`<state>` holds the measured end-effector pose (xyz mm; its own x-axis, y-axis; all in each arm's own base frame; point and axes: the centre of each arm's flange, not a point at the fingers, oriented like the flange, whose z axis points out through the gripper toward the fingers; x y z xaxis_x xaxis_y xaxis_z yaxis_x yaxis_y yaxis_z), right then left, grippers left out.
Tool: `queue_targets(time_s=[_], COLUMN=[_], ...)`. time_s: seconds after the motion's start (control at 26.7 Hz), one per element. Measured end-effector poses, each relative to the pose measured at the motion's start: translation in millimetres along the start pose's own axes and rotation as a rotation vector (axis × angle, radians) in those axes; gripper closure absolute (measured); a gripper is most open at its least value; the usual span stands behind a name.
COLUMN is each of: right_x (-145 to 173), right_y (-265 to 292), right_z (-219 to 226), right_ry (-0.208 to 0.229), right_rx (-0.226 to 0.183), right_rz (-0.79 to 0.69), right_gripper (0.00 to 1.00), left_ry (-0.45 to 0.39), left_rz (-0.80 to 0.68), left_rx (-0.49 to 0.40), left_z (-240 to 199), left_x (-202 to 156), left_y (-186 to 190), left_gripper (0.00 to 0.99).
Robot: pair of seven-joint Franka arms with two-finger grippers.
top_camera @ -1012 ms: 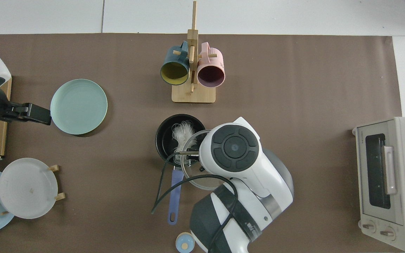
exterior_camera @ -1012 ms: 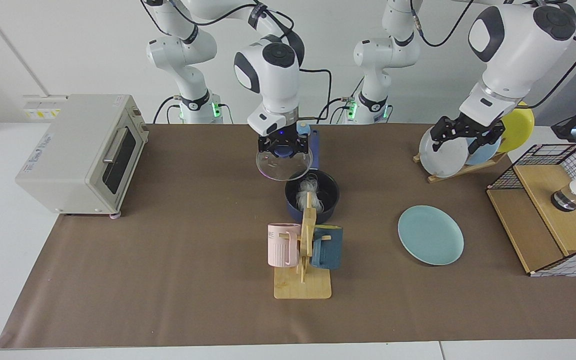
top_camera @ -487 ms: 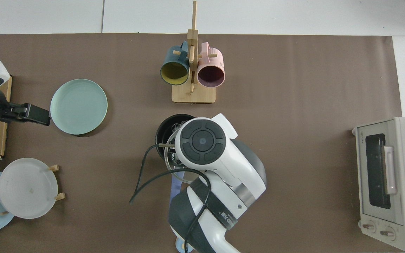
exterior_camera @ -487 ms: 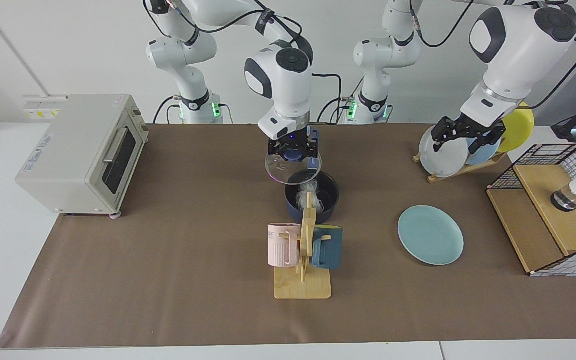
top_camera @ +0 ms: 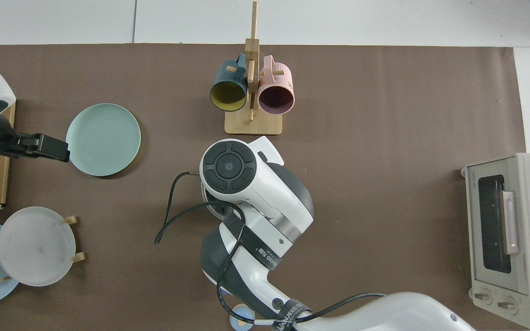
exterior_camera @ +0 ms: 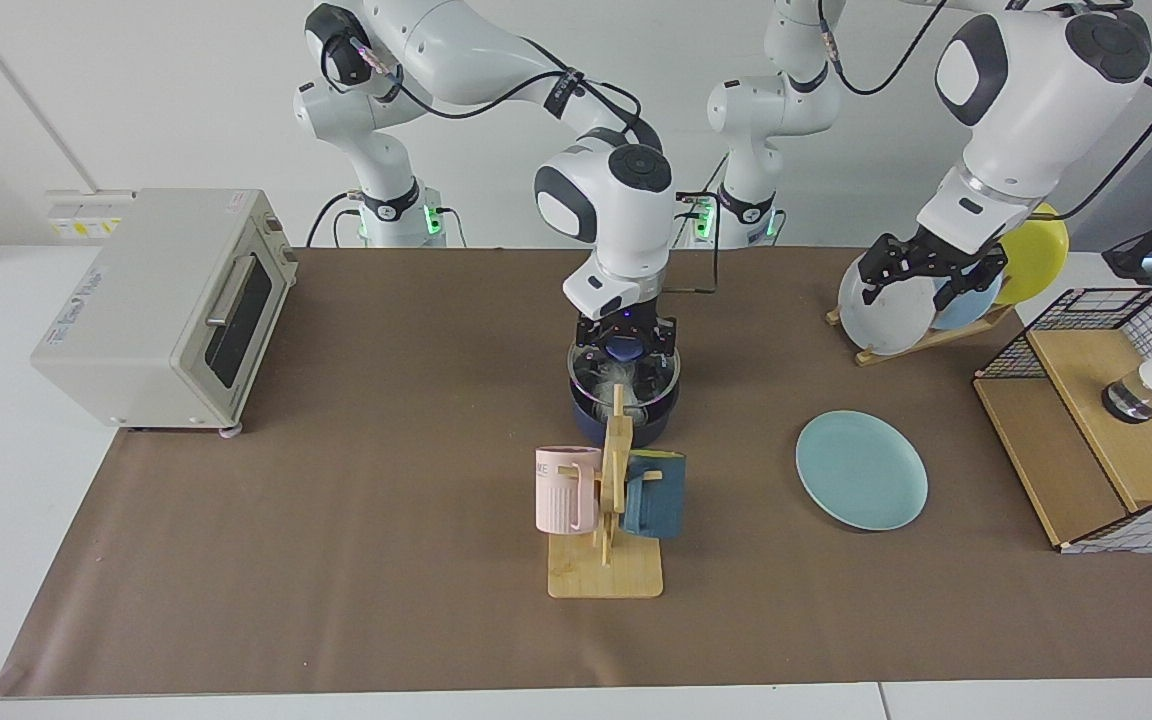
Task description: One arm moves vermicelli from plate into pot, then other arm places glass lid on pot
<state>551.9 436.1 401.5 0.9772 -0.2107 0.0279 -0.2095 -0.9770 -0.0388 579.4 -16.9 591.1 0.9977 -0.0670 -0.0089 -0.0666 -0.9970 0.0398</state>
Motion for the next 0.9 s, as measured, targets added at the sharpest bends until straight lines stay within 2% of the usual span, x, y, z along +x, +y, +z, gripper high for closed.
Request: queue_targets(time_s=[0.9], right_x=[6.2], right_y=[-2.8], right_z=[21.8], right_ry=[-0.010], right_rx=[0.004], right_rz=[0.014], right_gripper=[0.55], left_ry=[0.004], left_rz=[-0.009], left_rx=[0.000], left_z=[-0.6], left_x=[0.4], left_y=[2.5], left_gripper=[0.000])
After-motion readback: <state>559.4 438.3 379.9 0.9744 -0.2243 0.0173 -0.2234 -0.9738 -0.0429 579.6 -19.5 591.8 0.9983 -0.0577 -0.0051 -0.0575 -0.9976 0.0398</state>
